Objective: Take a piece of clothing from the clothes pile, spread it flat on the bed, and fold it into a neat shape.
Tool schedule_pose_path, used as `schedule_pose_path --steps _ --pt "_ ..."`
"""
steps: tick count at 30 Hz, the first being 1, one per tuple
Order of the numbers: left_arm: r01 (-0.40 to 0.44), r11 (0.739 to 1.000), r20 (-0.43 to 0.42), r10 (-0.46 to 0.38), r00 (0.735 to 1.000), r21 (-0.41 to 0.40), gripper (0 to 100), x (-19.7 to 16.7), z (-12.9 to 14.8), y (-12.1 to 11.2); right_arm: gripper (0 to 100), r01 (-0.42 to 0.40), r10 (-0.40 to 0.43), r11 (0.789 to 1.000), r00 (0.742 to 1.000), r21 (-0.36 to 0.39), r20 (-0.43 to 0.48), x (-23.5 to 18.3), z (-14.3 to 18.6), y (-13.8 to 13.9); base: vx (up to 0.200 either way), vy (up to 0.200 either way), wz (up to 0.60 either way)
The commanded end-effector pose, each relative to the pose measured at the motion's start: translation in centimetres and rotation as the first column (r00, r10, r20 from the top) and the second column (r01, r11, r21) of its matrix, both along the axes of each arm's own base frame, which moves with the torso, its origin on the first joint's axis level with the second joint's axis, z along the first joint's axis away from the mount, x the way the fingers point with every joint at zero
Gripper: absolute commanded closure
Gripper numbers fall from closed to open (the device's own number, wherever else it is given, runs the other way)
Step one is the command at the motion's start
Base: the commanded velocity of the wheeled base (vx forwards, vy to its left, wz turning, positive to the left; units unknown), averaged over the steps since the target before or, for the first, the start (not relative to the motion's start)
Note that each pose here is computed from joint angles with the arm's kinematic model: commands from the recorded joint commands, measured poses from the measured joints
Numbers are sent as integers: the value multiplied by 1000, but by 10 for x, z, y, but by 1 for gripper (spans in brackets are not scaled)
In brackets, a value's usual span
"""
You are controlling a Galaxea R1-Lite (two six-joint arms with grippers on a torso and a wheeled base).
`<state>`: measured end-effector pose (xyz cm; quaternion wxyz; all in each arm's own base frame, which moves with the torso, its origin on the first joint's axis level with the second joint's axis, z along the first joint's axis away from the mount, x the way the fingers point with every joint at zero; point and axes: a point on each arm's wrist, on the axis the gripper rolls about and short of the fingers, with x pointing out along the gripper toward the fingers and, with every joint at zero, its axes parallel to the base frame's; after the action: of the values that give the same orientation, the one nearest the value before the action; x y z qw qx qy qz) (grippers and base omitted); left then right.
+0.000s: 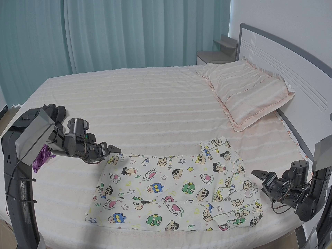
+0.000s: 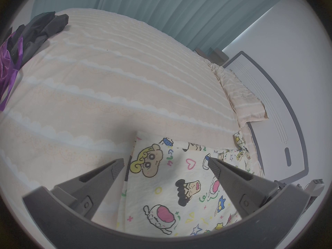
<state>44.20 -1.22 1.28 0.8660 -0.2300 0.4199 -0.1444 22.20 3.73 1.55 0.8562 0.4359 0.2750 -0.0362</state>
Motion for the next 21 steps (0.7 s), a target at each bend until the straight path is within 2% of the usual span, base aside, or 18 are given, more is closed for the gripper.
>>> schedule_pose_path --steps 1,21 --pt "4 1000 -23 -4 1000 3 0 1 -12 0 0 -3 3 1000 1000 2 14 1 1 1 0 0 0" --pt "30 1000 -22 -30 999 5 0 15 -32 -11 0 -12 12 1000 1000 2 10 1 0 3 0 0 0"
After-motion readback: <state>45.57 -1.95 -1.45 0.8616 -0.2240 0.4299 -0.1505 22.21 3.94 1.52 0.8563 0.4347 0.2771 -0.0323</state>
